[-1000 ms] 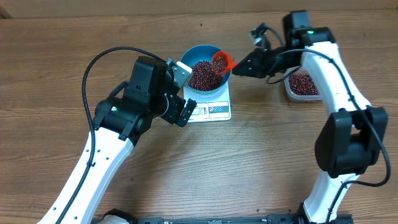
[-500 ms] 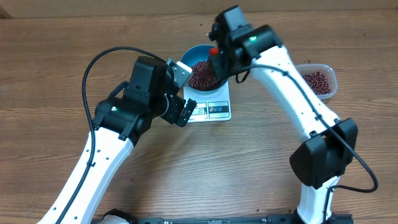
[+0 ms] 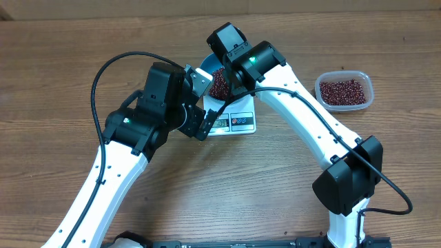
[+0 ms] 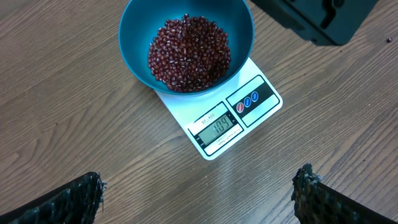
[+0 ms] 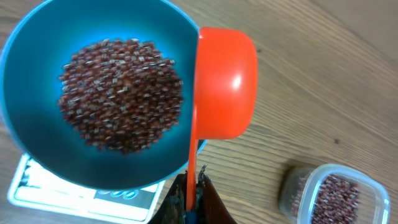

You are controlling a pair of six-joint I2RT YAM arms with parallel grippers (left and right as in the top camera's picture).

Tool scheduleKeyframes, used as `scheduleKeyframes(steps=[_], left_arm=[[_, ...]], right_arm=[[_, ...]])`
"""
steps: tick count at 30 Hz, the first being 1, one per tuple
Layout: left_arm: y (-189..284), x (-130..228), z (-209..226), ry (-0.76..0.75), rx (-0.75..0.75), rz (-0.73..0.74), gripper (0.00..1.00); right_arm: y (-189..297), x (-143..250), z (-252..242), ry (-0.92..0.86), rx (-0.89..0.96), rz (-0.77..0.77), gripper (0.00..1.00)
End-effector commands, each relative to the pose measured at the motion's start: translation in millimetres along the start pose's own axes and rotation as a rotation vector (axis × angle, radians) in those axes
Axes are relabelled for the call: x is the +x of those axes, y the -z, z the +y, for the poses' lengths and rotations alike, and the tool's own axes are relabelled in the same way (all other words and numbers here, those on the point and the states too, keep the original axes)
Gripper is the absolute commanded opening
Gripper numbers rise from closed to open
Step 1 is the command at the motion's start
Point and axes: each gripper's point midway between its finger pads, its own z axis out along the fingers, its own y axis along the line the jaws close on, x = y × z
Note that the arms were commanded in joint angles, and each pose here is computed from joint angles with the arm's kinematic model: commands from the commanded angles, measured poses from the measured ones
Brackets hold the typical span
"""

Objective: Scoop item into bowl and weigh 150g on scale

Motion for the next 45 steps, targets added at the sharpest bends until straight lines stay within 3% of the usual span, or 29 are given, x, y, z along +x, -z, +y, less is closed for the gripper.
scheduleKeyframes(steps=[1,6,11,18,22,33,45], left_arm=[[-4.2,2.5,-1.1,0.013,0.009,0.012,1.00],[-4.2,2.5,-1.1,0.013,0.009,0.012,1.00],[-4.2,2.5,-1.1,0.013,0.009,0.012,1.00],[-4.2,2.5,-1.1,0.013,0.009,0.012,1.00],[-4.2,2.5,-1.1,0.013,0.009,0.012,1.00],[-4.2,2.5,-1.1,0.013,0.009,0.012,1.00],[-4.2,2.5,-1.1,0.013,0.009,0.012,1.00]], right_arm=[[11.9,-9.6,6.7,-0.011,-0.116,-0.034,0.04],[37.9,-14.5,-13.9,-0.099,-0.261,-0.082,0.04],[72.1,-2.2,-81.4,-0.235,-0.327,-0.128,0.04],[72.0,73.1,-205.9,-0.490,-0.182,-0.009,0.04],[55.7,108.1,-235.9,-0.561,-0.151,0.079,0.04],[-32.8,174.1,-217.6,-0.518,-0.205,0.287,0.04],[-101.3,198.0,-198.3,-0.516,-0.190,0.247,0.04]])
